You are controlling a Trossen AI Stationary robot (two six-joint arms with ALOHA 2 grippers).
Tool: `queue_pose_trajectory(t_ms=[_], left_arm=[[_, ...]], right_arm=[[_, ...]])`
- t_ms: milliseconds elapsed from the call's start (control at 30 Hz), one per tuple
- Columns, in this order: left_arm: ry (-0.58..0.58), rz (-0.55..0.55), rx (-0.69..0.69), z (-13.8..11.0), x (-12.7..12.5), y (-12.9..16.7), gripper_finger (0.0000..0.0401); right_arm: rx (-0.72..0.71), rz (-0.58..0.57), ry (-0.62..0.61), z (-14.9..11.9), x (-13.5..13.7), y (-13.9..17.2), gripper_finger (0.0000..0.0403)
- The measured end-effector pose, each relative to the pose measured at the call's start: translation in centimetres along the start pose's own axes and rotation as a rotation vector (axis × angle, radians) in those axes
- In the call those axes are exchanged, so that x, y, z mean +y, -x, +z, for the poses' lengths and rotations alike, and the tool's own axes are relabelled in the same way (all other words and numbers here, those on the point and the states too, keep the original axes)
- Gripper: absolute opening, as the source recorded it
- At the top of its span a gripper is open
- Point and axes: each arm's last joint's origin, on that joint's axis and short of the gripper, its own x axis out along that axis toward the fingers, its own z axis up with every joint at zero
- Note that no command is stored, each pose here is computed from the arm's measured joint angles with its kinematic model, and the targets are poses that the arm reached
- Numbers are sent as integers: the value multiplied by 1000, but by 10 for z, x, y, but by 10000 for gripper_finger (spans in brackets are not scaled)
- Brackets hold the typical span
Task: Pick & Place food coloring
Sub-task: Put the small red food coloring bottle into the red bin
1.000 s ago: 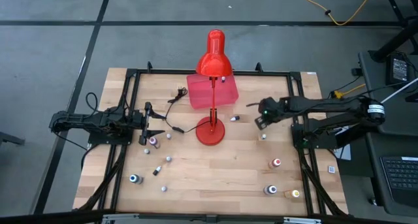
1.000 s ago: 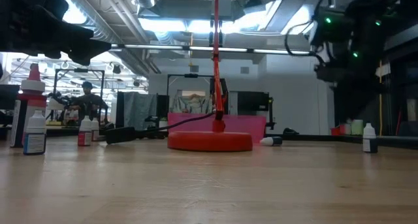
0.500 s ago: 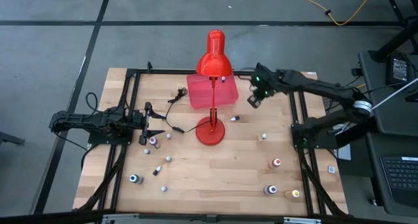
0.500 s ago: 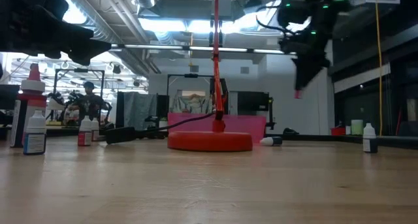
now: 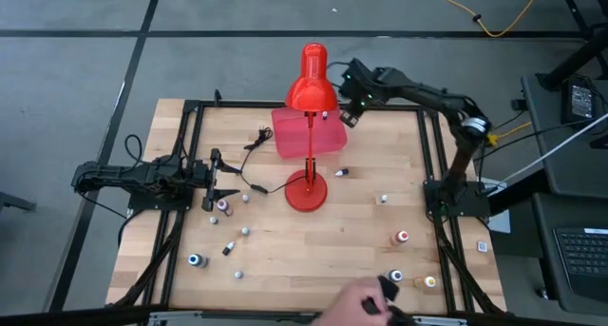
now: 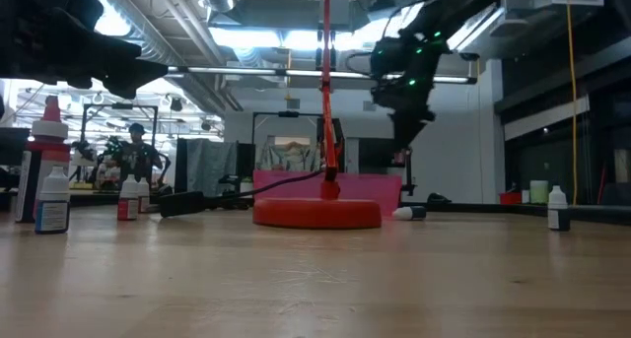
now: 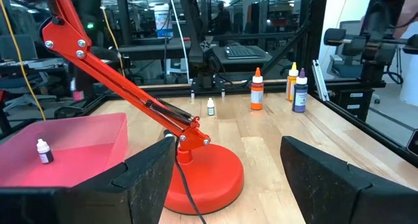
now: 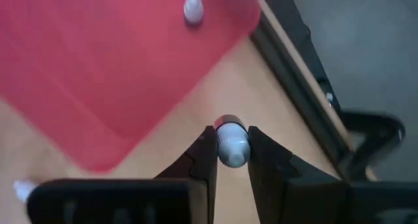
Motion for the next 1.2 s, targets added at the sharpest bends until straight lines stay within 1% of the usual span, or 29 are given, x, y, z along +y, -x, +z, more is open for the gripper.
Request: queue_pose_trajectory(t_ms=[167, 367, 767, 933, 1033, 1200], left_arm=[[0, 0, 0, 0, 0, 0, 272], [0, 0, 0, 0, 0, 0, 274], [0, 0, 0, 0, 0, 0, 274], [0, 0, 0, 0, 0, 0, 272], [0, 0, 0, 0, 0, 0, 272], [0, 0, 0, 0, 0, 0, 274]], right_arm=[[-26, 25, 63, 26, -3, -10, 67], [-26, 42, 140, 45, -3, -20, 65], [-18, 57, 286, 58, 4, -44, 66], [6, 62, 300, 57, 6, -55, 66], [14, 67, 341, 57, 9, -59, 66], [43, 76, 351, 55, 11, -69, 66]])
